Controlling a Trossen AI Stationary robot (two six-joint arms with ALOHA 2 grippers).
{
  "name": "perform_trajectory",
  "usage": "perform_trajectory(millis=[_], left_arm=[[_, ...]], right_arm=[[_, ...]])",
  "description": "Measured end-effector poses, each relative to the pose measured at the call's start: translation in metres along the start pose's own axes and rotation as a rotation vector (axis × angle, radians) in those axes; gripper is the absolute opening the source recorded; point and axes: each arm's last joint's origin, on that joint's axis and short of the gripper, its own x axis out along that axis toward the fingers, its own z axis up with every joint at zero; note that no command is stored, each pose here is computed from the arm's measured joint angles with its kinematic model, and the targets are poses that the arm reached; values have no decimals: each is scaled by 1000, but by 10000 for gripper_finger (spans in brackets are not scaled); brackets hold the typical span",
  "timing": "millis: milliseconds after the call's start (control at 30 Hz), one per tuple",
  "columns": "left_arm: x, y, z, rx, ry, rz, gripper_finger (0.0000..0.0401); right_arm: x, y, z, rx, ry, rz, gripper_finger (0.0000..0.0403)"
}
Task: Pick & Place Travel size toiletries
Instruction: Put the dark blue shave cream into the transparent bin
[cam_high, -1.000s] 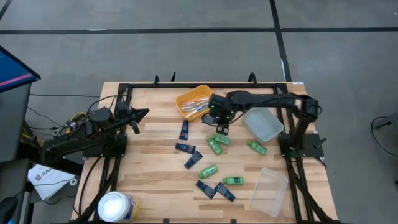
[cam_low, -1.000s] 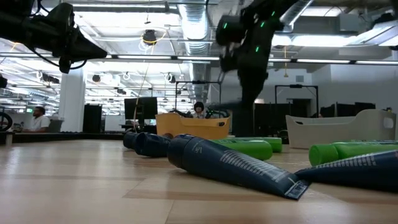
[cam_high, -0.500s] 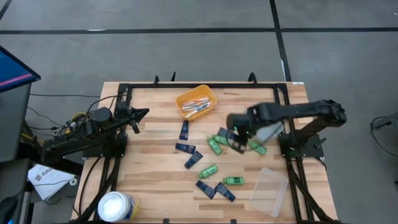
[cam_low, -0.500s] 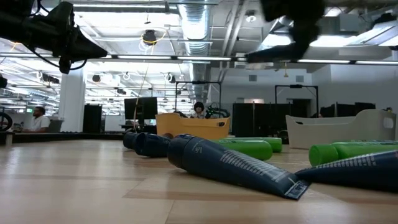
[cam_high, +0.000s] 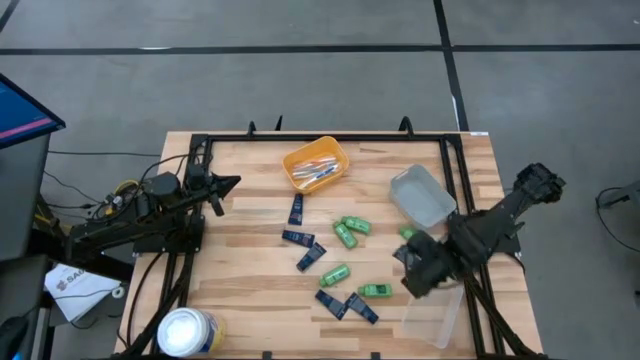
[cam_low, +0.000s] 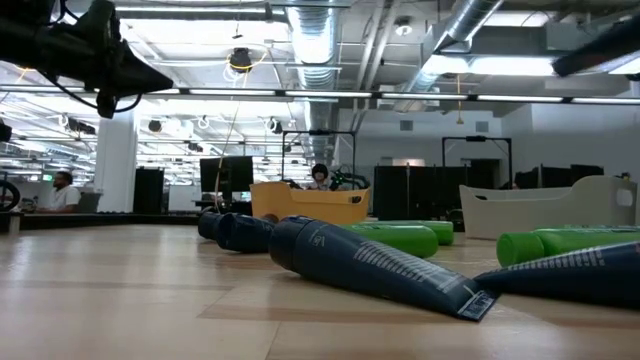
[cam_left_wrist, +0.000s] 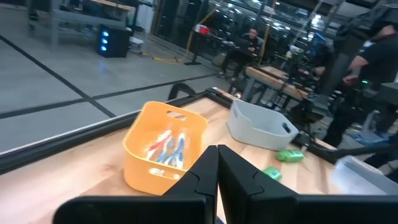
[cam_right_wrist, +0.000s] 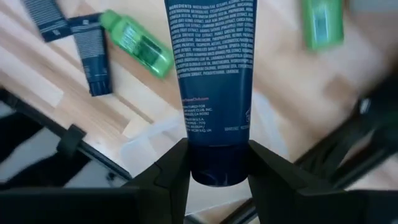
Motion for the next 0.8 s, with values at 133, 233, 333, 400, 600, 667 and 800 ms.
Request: perform_trajectory(millis=[133, 233, 333, 400, 600, 667, 800], left_arm=[[0, -1, -1, 6, 17, -46, 1], [0, -2, -1, 6, 21, -57, 1], [0, -2, -1, 7, 22, -58, 1], [0, -2, -1, 13, 23, -59, 1], [0, -2, -1, 32, 23, -62, 1], [0, -2, -1, 33, 24, -62, 1], [0, -2, -1, 33, 24, -62, 1]], right_arm=[[8, 5, -29, 92, 42, -27, 127], [16, 10, -46, 95, 82, -50, 130], [28, 19, -56, 85, 109, -80, 130], [38, 24, -61, 70, 138, -110, 129], [71, 38, -69, 1, 265, -259, 133], [80, 42, -70, -24, 290, -296, 134], [93, 44, -72, -67, 313, -357, 133]])
